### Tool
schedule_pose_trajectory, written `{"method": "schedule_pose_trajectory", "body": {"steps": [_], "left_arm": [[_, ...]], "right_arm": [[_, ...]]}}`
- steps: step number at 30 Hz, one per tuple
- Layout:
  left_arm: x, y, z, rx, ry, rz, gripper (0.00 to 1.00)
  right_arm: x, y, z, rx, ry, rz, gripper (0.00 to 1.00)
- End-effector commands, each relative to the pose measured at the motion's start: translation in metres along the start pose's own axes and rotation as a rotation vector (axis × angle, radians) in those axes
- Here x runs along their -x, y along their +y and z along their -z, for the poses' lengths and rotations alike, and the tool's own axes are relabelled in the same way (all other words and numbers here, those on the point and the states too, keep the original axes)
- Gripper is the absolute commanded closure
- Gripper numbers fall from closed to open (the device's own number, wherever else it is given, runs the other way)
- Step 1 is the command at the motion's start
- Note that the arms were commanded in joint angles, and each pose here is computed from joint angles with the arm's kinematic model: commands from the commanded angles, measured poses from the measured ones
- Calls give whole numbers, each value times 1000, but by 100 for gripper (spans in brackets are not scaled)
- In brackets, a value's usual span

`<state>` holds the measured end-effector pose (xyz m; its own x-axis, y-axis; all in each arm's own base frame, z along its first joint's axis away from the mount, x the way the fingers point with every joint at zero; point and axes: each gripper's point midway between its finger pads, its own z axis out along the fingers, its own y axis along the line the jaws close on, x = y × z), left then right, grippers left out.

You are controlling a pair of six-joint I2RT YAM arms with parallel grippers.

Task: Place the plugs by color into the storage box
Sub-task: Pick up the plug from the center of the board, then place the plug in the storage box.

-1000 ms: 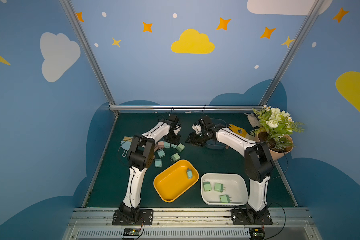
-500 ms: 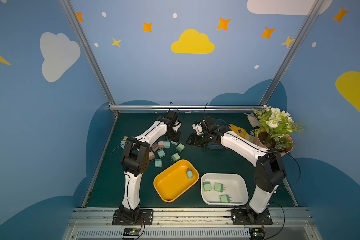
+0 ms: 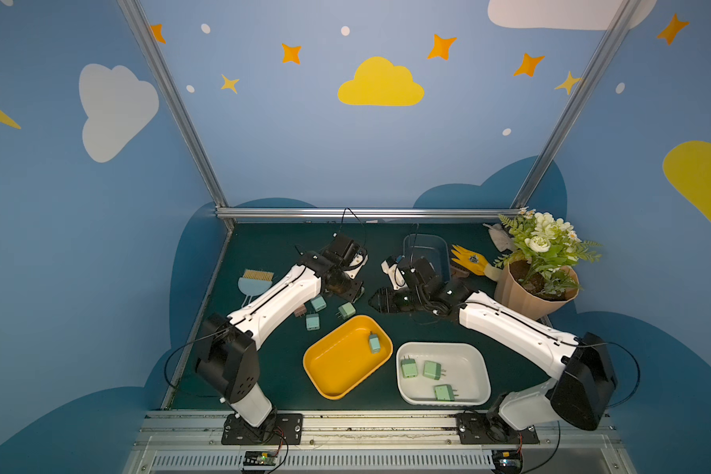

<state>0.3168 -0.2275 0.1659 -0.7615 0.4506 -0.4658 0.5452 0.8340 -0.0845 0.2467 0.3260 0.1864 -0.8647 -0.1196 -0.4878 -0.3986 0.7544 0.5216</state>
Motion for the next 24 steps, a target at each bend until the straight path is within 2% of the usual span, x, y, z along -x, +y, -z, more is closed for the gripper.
{"method": "schedule_pose_trajectory", "body": {"steps": [1,7,13,21,24], "left_arm": [[-22,-13,15,-10,2,33,79],[-62,-38,14,-50,39,55,79],[-95,-51,-6,-82,63,86,81],[-104,-57,-34,-122,57,62,75],[-100,-60,-40,-138,61,43,66]], "right_arm": [[-3,-2,8,-26,-59,6,45],[-43,-15,7,-79,-26,57,43],[-68,-18,10,-45,-43,105,43],[-81,-37,13,-109,-15,217,40],[-78,-39,12,-120,-23,229,39]]}}
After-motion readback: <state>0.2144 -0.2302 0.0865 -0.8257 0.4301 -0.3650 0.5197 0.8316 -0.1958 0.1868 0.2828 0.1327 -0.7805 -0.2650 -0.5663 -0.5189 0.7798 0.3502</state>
